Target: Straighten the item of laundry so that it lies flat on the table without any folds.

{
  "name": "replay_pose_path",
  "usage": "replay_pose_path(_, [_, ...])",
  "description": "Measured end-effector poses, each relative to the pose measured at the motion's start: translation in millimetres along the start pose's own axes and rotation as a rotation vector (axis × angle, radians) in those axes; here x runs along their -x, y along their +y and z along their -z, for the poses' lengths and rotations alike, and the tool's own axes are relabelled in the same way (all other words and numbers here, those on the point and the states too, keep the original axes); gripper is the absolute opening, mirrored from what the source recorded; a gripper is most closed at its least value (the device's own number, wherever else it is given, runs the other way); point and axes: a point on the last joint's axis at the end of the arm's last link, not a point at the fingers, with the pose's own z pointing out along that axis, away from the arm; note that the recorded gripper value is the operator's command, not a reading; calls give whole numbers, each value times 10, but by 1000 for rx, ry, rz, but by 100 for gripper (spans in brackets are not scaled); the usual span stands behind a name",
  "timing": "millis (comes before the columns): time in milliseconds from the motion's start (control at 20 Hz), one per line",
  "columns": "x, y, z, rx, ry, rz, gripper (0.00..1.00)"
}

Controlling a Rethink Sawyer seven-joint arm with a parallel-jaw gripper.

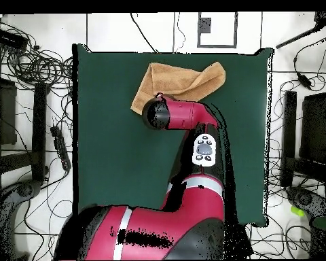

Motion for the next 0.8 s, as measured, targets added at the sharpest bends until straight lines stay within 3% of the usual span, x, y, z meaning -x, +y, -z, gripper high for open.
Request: replay_pose_path(800, [-315, 37, 156, -37, 149, 11, 0])
